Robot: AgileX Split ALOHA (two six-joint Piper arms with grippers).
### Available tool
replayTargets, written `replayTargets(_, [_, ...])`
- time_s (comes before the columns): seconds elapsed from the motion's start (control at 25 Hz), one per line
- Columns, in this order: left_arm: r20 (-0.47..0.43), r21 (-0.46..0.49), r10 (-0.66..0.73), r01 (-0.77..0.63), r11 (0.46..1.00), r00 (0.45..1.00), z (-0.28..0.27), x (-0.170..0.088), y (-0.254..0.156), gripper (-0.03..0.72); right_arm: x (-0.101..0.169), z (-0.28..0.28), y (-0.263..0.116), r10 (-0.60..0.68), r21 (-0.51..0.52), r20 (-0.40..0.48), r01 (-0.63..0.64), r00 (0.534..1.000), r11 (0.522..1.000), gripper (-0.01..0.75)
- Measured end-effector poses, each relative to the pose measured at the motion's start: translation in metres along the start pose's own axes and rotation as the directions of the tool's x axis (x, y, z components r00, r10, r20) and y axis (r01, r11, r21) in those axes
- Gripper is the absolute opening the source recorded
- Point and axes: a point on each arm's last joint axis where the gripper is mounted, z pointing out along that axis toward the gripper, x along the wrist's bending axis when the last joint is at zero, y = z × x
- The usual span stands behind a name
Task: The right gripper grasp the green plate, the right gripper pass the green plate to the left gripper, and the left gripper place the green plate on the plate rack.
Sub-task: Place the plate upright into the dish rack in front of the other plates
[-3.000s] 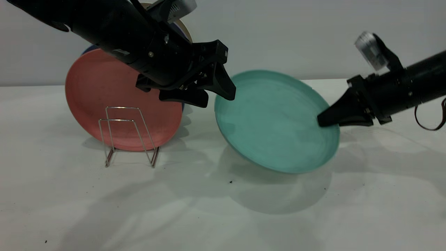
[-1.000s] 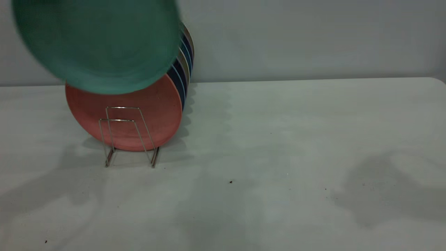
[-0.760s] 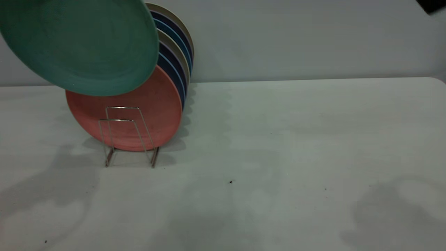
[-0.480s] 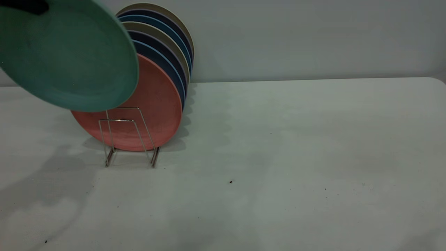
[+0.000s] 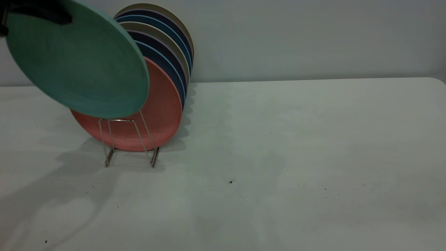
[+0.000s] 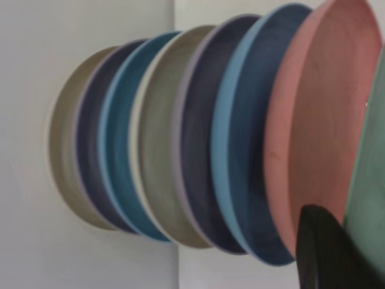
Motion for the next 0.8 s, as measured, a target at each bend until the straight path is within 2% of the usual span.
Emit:
replayTargets(0.4, [0.012,0.006,-0.008,0.008,1.000,1.000,0.008,-0.001,-0.004,0.095,0.009,-0.016,-0.019,-0.036,-0.073,0.109,0.044,0.993,0.996,0.370])
replayTargets(0.8, [0.014,0.004,-0.054,0.054,0.999,0.998,0.022,-0.003,-0.008,0.095,0.011,-0.018,-0.021,-0.014,-0.078,0.109,0.023,0.994,0.997,0.370])
